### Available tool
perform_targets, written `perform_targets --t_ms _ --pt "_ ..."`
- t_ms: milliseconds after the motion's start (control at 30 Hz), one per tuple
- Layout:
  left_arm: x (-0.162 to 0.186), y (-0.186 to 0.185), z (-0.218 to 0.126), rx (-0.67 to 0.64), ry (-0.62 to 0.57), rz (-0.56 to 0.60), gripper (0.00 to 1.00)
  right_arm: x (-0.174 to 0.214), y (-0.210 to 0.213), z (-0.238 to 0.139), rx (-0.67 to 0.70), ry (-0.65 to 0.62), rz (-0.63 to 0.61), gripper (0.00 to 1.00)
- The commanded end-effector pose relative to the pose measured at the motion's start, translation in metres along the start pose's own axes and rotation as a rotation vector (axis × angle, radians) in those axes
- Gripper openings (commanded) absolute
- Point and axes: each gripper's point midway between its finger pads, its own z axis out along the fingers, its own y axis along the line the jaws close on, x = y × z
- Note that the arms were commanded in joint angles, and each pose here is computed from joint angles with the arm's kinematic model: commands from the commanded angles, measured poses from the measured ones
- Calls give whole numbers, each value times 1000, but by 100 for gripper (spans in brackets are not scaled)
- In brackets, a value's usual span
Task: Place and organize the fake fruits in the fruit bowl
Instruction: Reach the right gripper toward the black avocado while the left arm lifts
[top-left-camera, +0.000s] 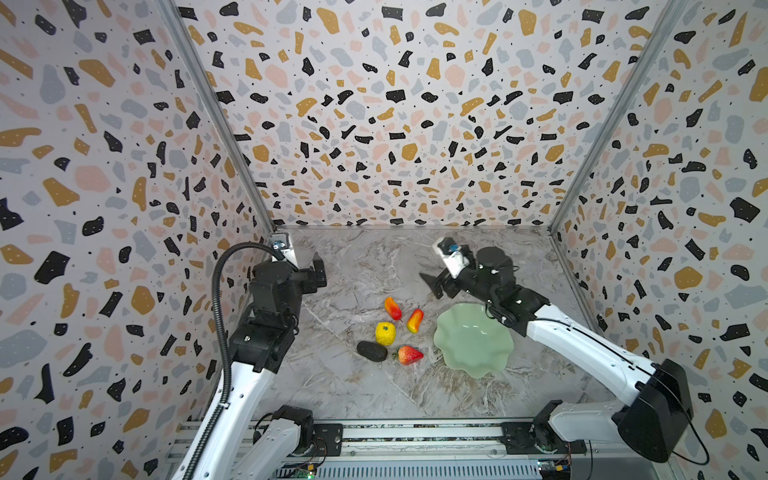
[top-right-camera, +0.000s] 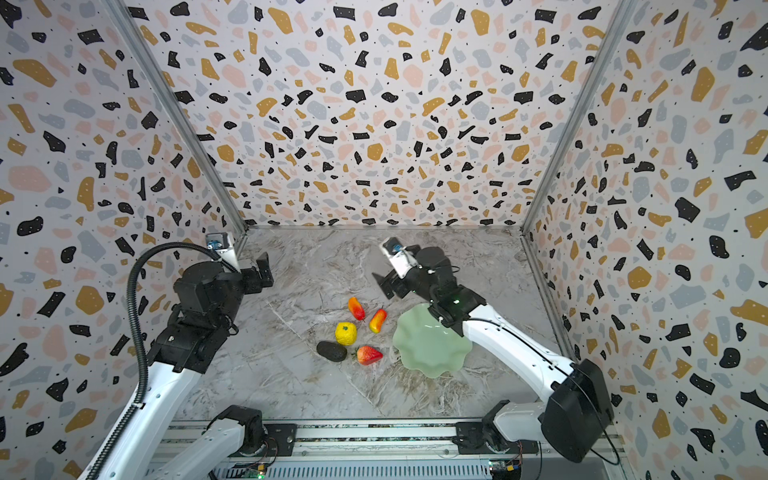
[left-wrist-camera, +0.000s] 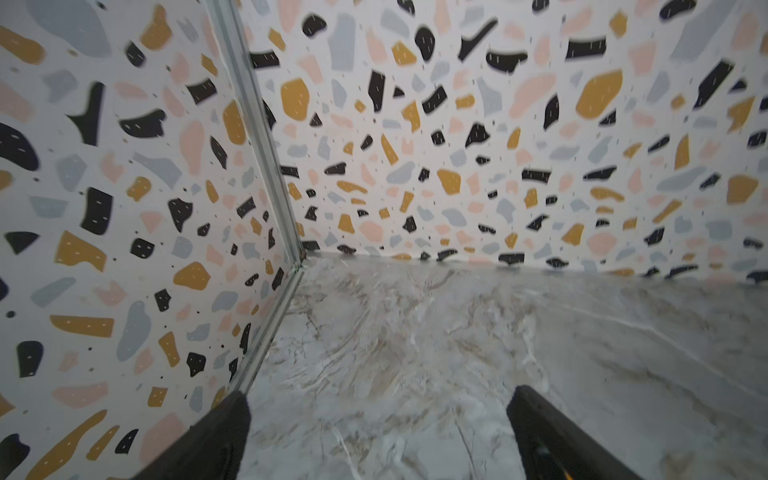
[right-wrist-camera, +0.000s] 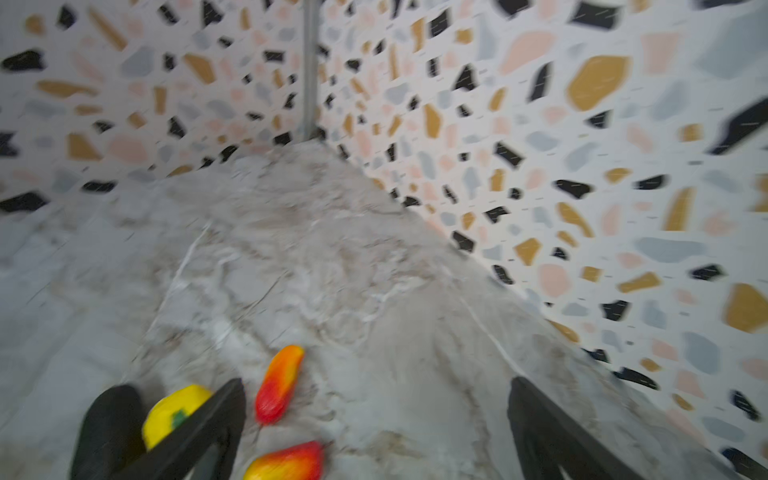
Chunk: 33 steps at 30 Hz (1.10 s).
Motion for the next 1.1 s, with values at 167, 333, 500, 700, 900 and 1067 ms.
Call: perform_targets --t_ms 167,333,500,700,900,1067 --pt "56 -25 7 141 234 145 100 53 128 24 -302 283 -105 100" --pt "60 -27 5 156 175 122 100 72 167 44 -373 337 -113 95" --pt "71 -32 11 178 180 111 100 91 185 63 -406 392 -115 86" --pt "75 -31 14 184 178 91 99 106 196 78 -438 417 -108 72" --pt "78 -28 15 182 176 79 100 116 207 86 -479 430 -95 66" --pt "79 -27 17 181 180 75 100 123 212 91 -497 431 -89 63"
